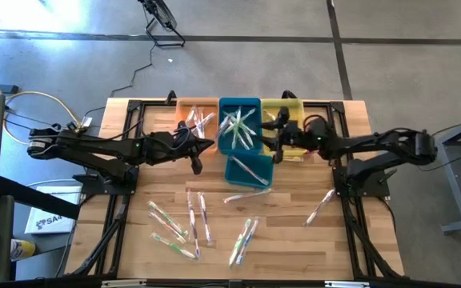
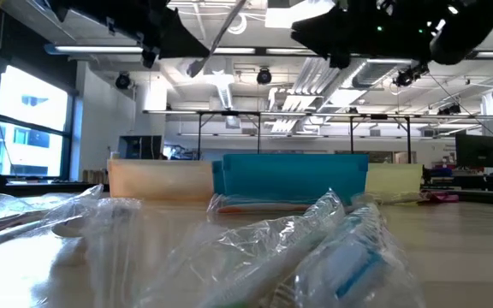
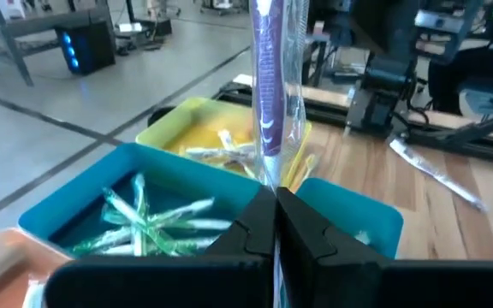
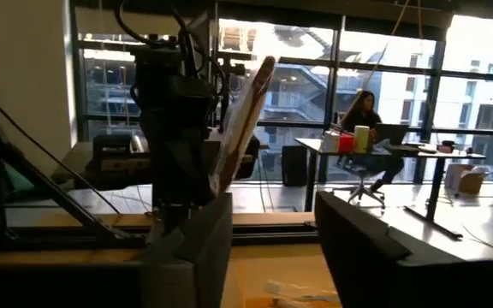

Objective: Pick & Place Toothbrushes
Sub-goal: Put the violet toothbrush into the yellow bin

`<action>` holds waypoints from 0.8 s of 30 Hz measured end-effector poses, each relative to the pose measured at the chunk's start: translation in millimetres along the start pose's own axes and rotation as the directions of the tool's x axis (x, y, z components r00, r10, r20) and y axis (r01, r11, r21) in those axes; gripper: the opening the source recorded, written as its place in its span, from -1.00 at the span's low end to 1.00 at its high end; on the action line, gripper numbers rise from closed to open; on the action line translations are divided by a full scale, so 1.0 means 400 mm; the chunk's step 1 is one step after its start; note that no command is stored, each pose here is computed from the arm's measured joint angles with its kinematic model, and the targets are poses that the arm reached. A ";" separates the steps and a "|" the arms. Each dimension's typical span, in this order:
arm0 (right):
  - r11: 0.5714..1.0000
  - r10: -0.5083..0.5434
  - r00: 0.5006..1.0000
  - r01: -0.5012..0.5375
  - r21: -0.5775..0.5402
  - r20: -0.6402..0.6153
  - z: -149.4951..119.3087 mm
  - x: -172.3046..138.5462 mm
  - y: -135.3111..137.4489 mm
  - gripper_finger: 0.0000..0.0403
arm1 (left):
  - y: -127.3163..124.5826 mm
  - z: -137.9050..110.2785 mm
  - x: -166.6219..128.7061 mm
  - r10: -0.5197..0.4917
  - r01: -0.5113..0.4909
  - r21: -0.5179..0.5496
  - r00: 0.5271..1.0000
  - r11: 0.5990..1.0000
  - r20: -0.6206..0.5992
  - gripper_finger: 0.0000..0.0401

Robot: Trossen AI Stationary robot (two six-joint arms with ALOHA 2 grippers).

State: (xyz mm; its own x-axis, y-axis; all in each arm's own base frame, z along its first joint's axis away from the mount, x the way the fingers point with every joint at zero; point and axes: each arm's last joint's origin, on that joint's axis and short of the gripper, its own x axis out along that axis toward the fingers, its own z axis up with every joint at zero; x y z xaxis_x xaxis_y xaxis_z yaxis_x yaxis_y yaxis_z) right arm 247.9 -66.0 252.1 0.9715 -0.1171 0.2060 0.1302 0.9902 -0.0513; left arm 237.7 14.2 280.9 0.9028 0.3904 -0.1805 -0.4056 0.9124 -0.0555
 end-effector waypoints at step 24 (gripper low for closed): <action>0.941 0.232 0.973 -0.228 0.249 0.011 -0.025 0.263 -0.005 0.02 | -0.003 -0.009 0.007 -0.011 0.012 0.013 1.000 1.000 -0.023 -1.00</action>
State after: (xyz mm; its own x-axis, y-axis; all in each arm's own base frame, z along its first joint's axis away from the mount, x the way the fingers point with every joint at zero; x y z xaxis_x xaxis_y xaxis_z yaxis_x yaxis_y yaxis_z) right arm 351.8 -81.0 264.0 0.9729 0.1171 0.1996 -0.1480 0.9779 0.1478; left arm 240.3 13.6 277.0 0.9038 0.3770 -0.2025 -0.3931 0.9184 -0.0450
